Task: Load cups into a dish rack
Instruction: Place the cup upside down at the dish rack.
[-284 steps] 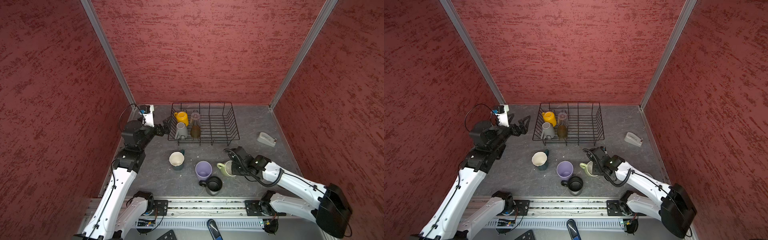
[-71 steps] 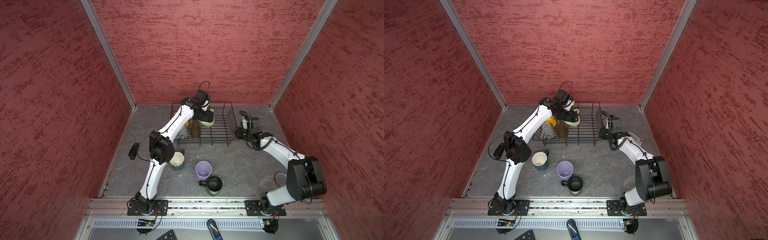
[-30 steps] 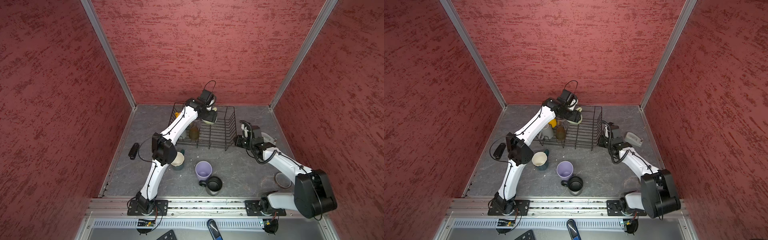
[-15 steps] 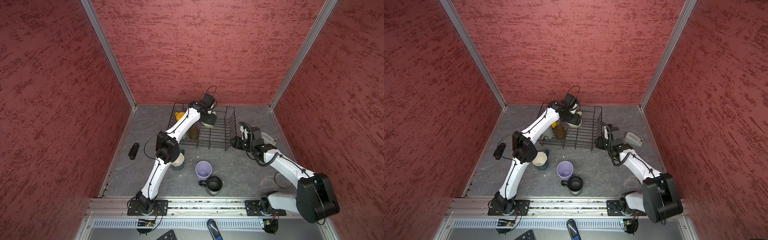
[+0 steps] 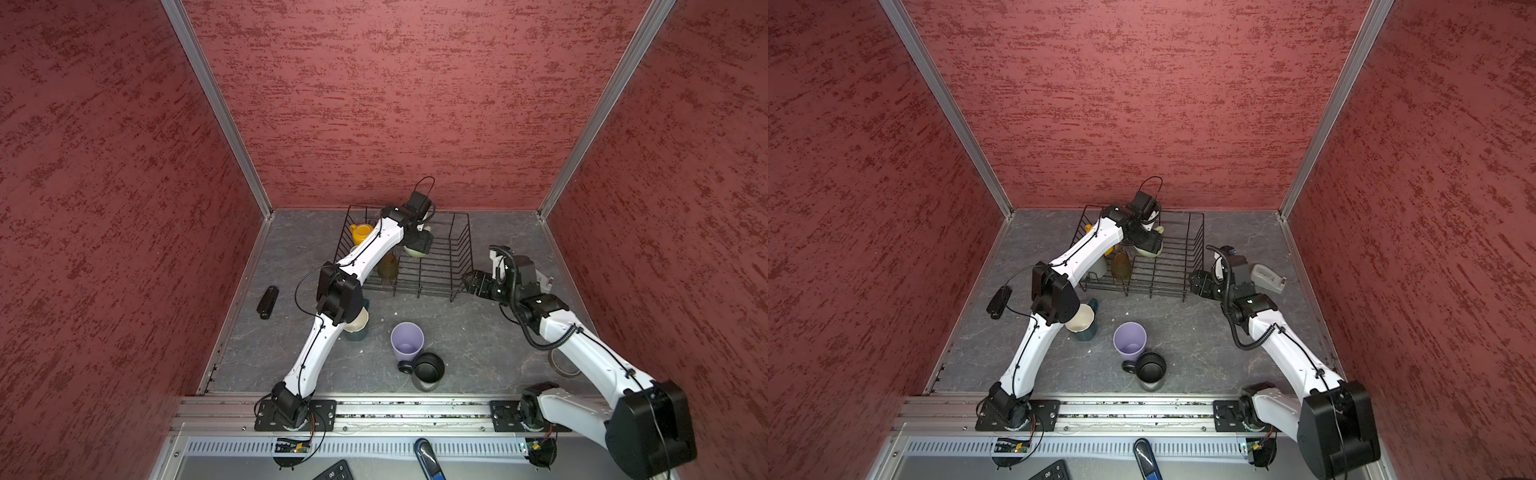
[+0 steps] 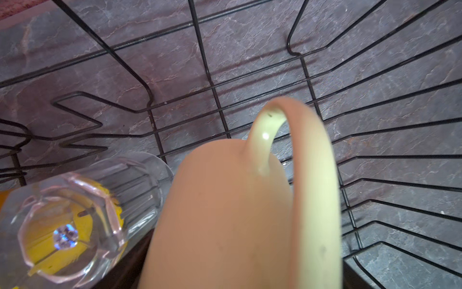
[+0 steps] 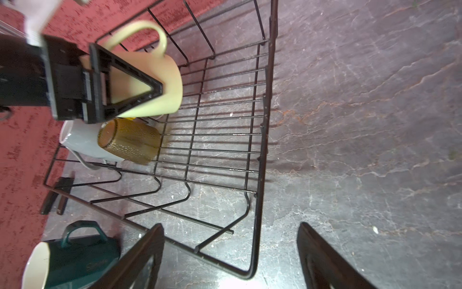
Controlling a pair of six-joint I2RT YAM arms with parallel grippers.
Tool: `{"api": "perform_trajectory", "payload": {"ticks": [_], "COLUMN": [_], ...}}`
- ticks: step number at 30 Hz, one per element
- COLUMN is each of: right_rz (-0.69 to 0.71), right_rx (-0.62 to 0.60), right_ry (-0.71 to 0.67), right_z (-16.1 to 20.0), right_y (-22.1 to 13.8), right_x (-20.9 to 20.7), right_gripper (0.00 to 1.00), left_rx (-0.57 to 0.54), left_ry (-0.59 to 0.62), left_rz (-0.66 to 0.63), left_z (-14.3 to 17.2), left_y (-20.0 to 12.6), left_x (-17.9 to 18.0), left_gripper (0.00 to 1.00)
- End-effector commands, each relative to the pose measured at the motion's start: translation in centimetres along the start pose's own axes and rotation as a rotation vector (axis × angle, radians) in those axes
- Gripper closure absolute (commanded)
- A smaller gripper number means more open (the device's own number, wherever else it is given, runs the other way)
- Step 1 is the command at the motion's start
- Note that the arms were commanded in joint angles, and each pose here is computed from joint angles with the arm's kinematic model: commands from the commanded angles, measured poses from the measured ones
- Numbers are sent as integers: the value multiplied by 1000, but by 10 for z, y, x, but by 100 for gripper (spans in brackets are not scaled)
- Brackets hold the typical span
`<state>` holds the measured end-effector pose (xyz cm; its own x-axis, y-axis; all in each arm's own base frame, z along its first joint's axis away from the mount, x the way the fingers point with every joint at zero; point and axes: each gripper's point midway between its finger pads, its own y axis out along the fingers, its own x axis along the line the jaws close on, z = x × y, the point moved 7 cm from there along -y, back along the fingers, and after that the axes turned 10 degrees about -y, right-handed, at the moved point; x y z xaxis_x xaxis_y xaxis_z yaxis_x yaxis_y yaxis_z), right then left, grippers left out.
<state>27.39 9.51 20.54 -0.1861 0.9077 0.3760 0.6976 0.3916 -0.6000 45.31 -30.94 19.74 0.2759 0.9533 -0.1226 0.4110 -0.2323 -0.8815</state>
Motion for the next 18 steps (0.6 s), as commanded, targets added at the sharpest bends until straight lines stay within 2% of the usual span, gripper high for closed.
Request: {"api": "perform_trajectory", "payload": {"ticks": [1, 12, 15, 18], "right_rz": [10, -16, -26, -31], "right_rx": [-16, -20, -19, -18], "right_ry": [29, 31, 35, 36], "right_z": [2, 0, 1, 0], "right_y": [-5, -7, -5, -5], "right_x": [0, 3, 4, 4], "right_gripper": [14, 12, 12, 12], "left_rx": [-76, -48, -32, -18], "left_ry": [22, 29, 32, 31], "left_rz": [7, 7, 7, 1], "left_z": [-14, -9, -6, -4], "left_y": [-3, 11, 16, 21], "left_x": [-5, -5, -6, -4], "left_gripper": [100, 94, 90, 82]}}
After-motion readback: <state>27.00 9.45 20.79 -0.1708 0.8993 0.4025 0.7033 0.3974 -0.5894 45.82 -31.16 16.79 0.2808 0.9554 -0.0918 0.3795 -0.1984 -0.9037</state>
